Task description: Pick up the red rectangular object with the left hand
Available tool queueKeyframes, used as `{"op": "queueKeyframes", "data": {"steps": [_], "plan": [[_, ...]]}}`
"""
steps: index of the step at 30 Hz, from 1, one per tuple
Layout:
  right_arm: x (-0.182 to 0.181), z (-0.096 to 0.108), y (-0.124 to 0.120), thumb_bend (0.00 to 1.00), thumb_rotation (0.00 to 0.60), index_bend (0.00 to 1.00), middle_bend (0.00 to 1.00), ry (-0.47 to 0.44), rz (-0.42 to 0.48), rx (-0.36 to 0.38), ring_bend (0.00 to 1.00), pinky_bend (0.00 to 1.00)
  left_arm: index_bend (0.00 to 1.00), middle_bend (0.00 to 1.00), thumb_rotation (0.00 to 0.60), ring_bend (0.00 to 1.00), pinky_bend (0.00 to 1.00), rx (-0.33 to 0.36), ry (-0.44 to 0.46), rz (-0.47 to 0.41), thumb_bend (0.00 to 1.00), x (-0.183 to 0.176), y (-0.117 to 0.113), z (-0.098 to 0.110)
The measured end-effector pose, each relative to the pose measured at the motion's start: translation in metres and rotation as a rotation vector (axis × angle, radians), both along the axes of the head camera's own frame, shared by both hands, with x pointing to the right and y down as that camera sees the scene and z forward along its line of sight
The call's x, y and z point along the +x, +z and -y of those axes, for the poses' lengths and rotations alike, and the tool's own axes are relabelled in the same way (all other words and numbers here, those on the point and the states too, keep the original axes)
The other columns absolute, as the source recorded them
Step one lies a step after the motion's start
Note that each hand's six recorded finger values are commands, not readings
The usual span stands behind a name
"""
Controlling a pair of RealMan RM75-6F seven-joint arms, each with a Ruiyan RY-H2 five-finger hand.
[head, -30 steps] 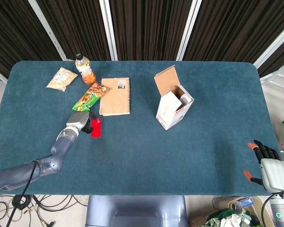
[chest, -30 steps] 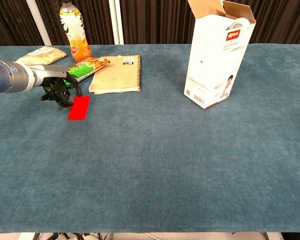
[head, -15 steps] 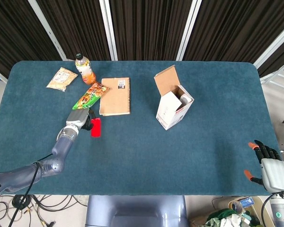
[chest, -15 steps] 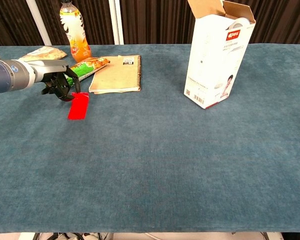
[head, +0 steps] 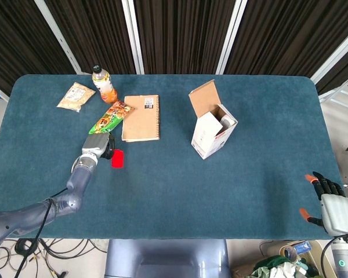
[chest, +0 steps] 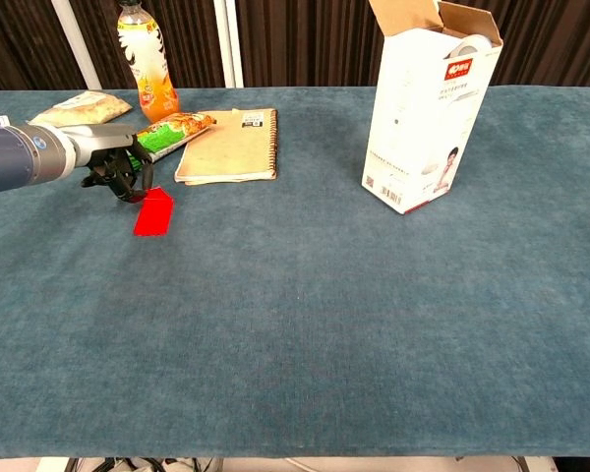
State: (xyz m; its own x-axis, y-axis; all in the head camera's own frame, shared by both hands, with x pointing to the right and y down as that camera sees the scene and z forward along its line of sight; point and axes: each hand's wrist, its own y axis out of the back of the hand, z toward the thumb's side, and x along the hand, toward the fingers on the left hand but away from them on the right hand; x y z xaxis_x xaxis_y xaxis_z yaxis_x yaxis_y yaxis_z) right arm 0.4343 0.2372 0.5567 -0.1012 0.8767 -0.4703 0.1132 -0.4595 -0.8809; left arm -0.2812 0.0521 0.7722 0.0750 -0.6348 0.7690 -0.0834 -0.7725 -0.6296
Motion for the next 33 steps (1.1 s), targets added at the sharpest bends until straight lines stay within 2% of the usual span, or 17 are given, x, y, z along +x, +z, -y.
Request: {"op": "queueKeyframes", "data": {"steps": [8, 18, 27, 33], "plan": [[0.0, 0.001, 0.0, 0.13, 0.6, 0.19, 0.09, 0.003, 0.003, 0.003, 0.14, 0.15, 0.68, 0.85, 0.6, 0.86, 0.84, 0.044, -0.008, 0.018, 0.52, 0.002, -0.003, 0.004], [0.001, 0.001, 0.0, 0.13, 0.6, 0.19, 0.09, 0.002, 0.001, 0.004, 0.14, 0.15, 0.72, 0.86, 0.6, 0.87, 0.84, -0.008, 0.005, -0.025, 0.53, 0.008, -0.011, -0.007], [-0.001, 0.001, 0.0, 0.13, 0.6, 0.19, 0.09, -0.006, 0.004, 0.003, 0.14, 0.15, 0.73, 0.86, 0.6, 0.87, 0.84, -0.015, 0.043, -0.038, 0.54, -0.001, -0.047, -0.013], [-0.002, 0.002, 0.0, 0.13, 0.6, 0.19, 0.09, -0.014, -0.003, 0.009, 0.14, 0.15, 0.74, 0.86, 0.6, 0.87, 0.84, -0.026, 0.058, -0.066, 0.54, -0.017, -0.094, -0.023]]}}
